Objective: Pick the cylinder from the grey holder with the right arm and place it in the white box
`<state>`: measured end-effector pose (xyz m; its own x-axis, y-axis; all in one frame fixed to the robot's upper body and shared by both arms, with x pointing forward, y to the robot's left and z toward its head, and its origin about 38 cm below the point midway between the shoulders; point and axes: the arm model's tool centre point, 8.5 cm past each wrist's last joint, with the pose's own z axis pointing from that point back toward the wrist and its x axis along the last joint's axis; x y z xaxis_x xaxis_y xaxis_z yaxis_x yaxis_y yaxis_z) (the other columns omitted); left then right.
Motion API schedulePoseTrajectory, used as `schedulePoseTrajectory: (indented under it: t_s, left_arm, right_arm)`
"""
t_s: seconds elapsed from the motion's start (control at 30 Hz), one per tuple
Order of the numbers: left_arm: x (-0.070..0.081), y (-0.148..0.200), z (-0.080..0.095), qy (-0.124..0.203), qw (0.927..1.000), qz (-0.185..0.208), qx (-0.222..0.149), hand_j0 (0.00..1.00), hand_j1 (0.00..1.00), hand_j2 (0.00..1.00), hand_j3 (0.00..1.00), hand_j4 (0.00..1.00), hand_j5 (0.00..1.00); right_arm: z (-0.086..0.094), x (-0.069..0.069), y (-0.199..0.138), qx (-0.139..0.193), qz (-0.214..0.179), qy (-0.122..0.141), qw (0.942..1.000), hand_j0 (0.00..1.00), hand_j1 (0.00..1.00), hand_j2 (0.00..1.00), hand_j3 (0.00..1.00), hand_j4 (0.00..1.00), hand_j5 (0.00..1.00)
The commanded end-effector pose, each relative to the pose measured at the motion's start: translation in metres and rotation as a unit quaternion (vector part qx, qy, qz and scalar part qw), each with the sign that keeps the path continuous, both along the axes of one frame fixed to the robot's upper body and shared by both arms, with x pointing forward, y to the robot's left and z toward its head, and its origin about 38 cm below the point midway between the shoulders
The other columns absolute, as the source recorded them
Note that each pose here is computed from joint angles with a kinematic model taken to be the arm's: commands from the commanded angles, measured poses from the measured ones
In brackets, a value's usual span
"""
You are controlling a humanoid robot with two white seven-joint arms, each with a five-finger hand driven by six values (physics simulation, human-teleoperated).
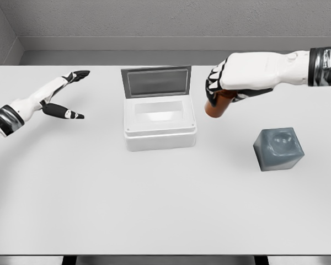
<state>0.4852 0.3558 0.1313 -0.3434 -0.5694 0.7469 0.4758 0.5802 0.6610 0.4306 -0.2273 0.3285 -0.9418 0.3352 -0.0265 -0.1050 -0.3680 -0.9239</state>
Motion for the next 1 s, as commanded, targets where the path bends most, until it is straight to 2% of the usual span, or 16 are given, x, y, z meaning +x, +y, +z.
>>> schedulePoseTrajectory:
  t_s: [0.0,0.43,0.53,0.67,0.97]
  left_arm:
    - [0.000,0.000,-0.001,0.003,1.0000,0.002,-0.005,1.00,1.00,1.00,1.00,1.00,1.00]
    - [0.002,-0.010,-0.003,0.003,0.9999,-0.003,-0.012,1.00,1.00,1.00,1.00,1.00,1.00]
    - [0.003,-0.011,-0.002,0.002,0.9999,-0.004,-0.012,1.00,1.00,1.00,1.00,1.00,1.00]
    - [0.003,-0.011,-0.002,0.001,0.9999,-0.004,-0.012,1.00,1.00,1.00,1.00,1.00,1.00]
    - [0.003,-0.011,-0.002,0.002,0.9999,-0.004,-0.011,1.00,1.00,1.00,1.00,1.00,1.00]
  right_arm:
    - [-0.004,0.005,0.007,0.002,0.001,0.006,1.0000,0.41,0.41,0.41,0.41,0.41,0.41]
    - [0.005,0.007,0.013,-0.002,0.007,-0.003,1.0000,0.41,0.41,0.41,0.41,0.41,0.41]
    - [0.000,0.008,0.023,-0.008,0.018,0.002,0.9998,0.41,0.41,0.41,0.41,0.41,0.41]
    - [0.003,0.011,0.034,-0.013,0.028,-0.001,0.9995,0.41,0.41,0.41,0.41,0.41,0.41]
    - [0.010,0.021,0.038,-0.017,0.021,-0.009,0.9996,0.41,0.41,0.41,0.41,0.41,0.41]
